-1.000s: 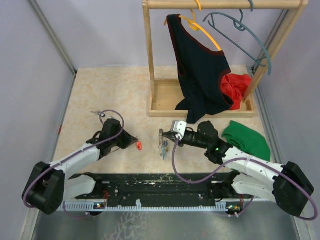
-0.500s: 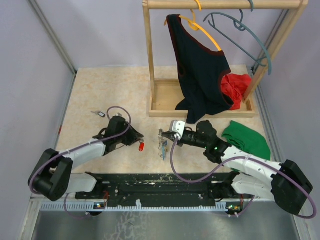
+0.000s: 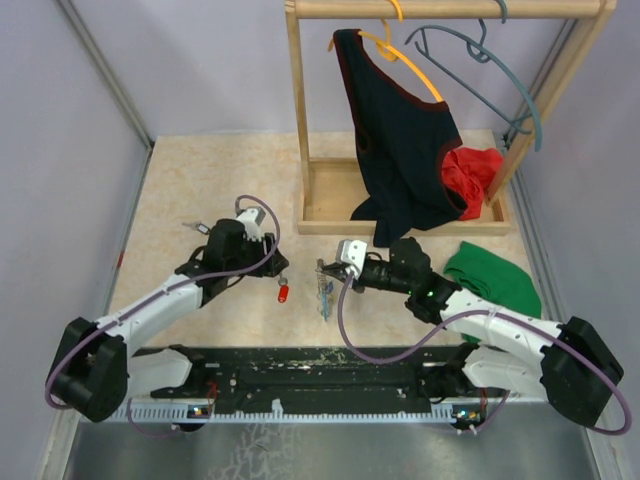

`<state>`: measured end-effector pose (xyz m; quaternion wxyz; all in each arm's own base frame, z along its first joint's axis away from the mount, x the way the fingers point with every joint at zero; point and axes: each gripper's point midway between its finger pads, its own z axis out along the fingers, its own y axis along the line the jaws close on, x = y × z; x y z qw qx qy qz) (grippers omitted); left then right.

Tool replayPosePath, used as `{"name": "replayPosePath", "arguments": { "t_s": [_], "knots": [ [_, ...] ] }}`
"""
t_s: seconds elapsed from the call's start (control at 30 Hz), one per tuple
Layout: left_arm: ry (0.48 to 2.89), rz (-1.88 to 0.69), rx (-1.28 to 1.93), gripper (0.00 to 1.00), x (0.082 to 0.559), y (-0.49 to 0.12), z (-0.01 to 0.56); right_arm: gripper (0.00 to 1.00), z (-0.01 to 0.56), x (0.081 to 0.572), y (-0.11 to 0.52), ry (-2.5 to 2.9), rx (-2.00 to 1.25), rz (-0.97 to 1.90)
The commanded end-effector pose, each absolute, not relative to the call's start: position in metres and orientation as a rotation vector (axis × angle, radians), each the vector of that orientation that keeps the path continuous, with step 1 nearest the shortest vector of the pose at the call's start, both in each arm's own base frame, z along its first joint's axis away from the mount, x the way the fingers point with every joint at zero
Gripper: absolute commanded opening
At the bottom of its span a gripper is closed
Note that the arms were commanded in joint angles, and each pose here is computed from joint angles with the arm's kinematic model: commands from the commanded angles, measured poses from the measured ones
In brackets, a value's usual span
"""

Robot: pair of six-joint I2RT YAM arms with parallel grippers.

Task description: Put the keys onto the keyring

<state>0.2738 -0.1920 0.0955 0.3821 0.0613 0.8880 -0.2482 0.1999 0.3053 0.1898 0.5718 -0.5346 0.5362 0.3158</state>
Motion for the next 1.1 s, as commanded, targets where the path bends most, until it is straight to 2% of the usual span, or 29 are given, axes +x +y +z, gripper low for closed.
{"name": "replayPosePath", "arguments": {
  "t_s": [0.0,0.07,0.17,0.3,0.53,0.8,1.07],
  "knots": [
    [2.086,-0.716,0.424,0.6,0.272,-0.21,0.121,0.0,0.223,0.198,0.316,1.163,-1.25,0.768],
    [1.941,-0.781,0.45,0.6,0.272,-0.219,0.141,0.0,0.22,0.199,0.317,1.175,-1.254,0.765],
    [1.845,-0.782,0.412,0.6,0.273,-0.215,0.145,0.0,0.218,0.201,0.317,1.189,-1.262,0.759],
    [2.048,-0.667,0.28,0.56,0.275,-0.195,0.114,0.0,0.218,0.2,0.316,1.195,-1.262,0.754],
    [2.345,-0.683,0.162,0.51,0.243,-0.203,0.067,0.0,0.22,0.201,0.316,1.197,-1.261,0.755],
    [2.459,-0.5,0.102,0.51,0.244,-0.193,0.036,0.0,0.224,0.196,0.316,1.188,-1.264,0.77],
    [2.464,-0.485,0.156,0.45,0.254,-0.207,0.026,0.0,0.229,0.191,0.315,1.171,-1.26,0.779]
  ]
}}
